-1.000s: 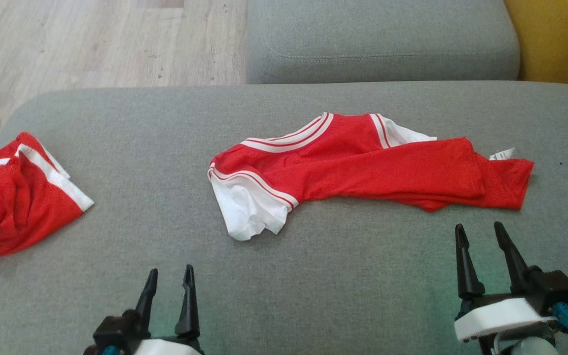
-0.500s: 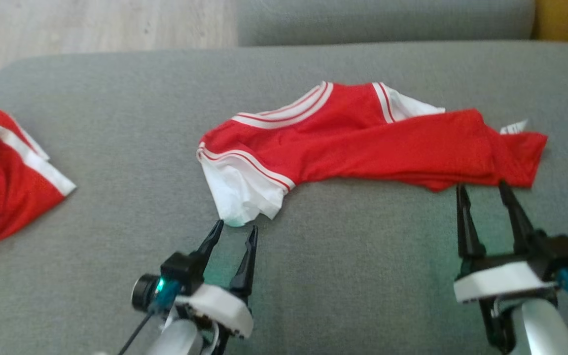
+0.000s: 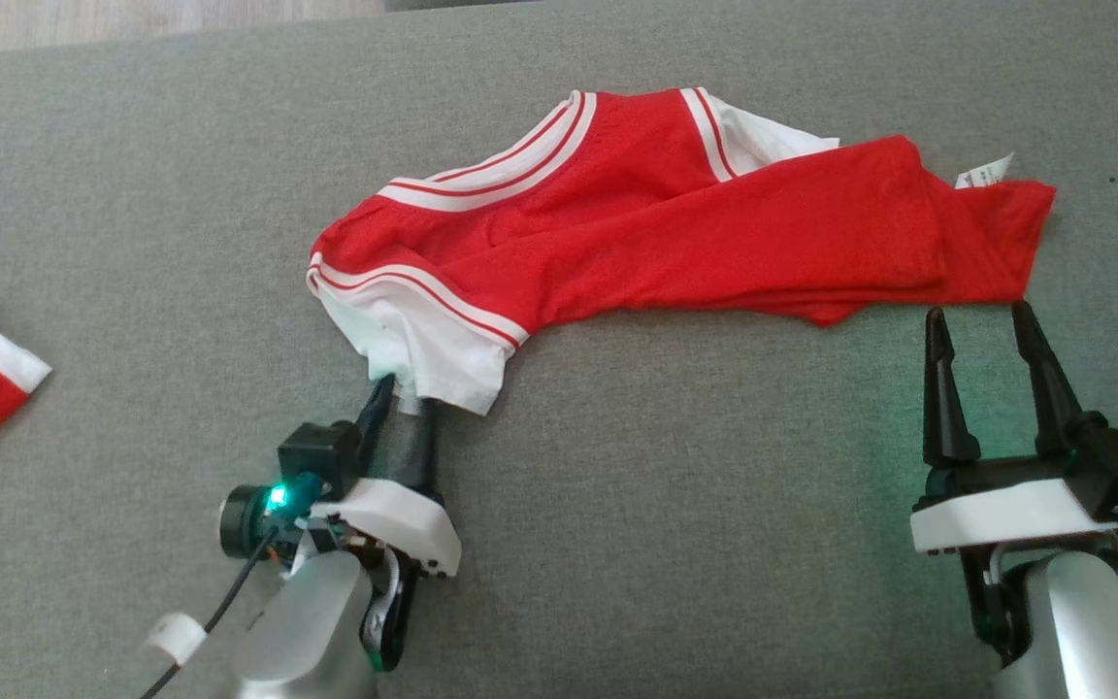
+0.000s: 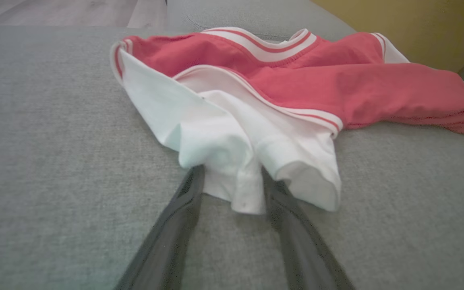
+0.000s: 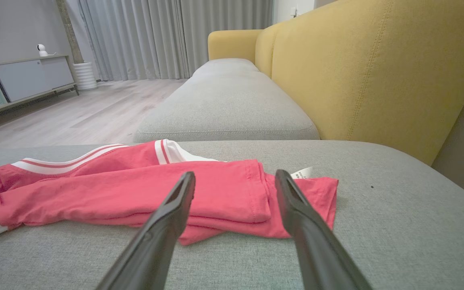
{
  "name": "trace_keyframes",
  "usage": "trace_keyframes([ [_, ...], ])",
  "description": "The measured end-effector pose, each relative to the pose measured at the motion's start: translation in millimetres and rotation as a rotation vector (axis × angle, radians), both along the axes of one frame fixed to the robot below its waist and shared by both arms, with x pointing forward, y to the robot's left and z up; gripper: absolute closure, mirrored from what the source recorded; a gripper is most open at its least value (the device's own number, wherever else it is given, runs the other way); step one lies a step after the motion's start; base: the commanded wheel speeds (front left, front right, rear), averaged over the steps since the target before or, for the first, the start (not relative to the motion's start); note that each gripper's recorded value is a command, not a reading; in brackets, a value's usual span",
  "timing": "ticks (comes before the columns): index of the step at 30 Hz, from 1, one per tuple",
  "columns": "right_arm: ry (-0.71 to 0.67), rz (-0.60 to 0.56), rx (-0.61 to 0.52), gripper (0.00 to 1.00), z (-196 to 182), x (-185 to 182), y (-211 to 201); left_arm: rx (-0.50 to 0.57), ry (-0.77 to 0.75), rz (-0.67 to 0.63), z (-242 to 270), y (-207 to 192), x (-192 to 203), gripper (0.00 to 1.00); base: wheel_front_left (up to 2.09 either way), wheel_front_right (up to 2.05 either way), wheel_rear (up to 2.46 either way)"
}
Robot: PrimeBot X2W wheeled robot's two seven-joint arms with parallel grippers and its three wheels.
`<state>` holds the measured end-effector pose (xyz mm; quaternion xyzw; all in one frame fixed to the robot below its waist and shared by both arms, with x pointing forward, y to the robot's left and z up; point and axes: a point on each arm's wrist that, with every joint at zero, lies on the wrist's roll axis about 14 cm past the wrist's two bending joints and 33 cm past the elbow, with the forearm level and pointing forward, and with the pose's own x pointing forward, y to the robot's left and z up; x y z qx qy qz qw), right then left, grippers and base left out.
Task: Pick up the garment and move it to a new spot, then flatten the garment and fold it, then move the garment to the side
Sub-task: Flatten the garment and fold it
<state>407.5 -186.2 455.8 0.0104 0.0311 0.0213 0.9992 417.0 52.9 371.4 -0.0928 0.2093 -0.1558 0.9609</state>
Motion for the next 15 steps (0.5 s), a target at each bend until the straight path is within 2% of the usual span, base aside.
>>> trace_keyframes([
  [2,0.001,-0.003,0.000,0.00,-0.6,0.2,-0.9,-0.003,0.002,0.011,-1.1,2.6,2.1,0.80,0.00,0.00,0.00],
  [4,0.000,-0.005,0.000,0.00,-0.4,1.1,-1.8,-0.004,0.004,0.019,-1.9,4.7,1.3,1.00,0.00,0.00,0.00],
  [10,-0.011,0.015,0.006,0.00,2.3,6.1,5.7,-0.021,-0.017,0.051,5.5,13.6,-1.0,1.00,0.00,0.00,0.00],
  [15,-0.025,0.041,0.013,0.00,6.3,10.8,15.4,-0.081,-0.087,0.153,29.3,35.0,-3.5,1.00,0.00,0.00,0.00],
])
